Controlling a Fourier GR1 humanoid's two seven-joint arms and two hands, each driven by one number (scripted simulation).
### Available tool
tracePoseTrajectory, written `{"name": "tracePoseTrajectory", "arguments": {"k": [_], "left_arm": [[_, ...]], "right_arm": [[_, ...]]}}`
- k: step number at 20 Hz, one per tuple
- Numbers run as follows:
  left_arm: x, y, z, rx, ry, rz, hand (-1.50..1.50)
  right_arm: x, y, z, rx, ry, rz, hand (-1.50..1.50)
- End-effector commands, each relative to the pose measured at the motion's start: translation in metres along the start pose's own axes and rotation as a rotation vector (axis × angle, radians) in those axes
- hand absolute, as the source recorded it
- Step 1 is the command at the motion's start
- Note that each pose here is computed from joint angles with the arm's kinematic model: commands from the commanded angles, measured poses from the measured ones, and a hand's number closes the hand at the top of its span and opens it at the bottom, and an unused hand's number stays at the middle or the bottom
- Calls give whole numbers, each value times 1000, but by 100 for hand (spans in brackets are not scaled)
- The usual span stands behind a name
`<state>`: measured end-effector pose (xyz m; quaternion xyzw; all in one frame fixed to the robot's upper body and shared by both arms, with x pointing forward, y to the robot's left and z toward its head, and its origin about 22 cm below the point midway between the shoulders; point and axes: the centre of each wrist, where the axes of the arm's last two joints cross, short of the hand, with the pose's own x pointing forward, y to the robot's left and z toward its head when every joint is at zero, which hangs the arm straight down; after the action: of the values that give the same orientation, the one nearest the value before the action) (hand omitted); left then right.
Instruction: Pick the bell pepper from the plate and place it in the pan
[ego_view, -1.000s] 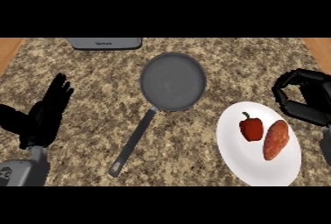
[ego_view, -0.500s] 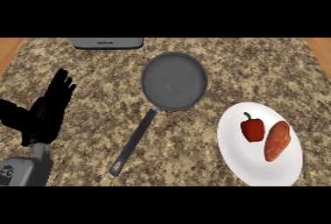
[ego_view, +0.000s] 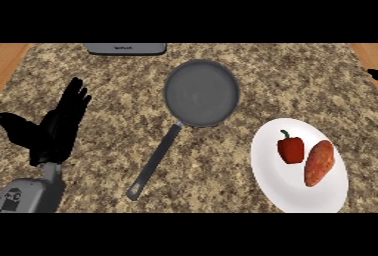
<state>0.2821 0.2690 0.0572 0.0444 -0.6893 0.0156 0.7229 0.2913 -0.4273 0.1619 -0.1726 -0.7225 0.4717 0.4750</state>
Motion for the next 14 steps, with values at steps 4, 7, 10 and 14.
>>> {"name": "tracePoseTrajectory", "arguments": {"k": [4,7,10,14], "left_arm": [[4,-7,-3,-6,5,-2,0],[-10,4,12,-16,1,-4,0],[1,-4,-1,-17,2,3,0],[-1,-12,-3,6,-2,-4,0]], "right_arm": [[30,25,-43,200,72,177,-150],[44,43,-51,364,131,257,-150],[54,35,-58,524,191,297,-150],[59,57,-70,566,191,312,-150]]}}
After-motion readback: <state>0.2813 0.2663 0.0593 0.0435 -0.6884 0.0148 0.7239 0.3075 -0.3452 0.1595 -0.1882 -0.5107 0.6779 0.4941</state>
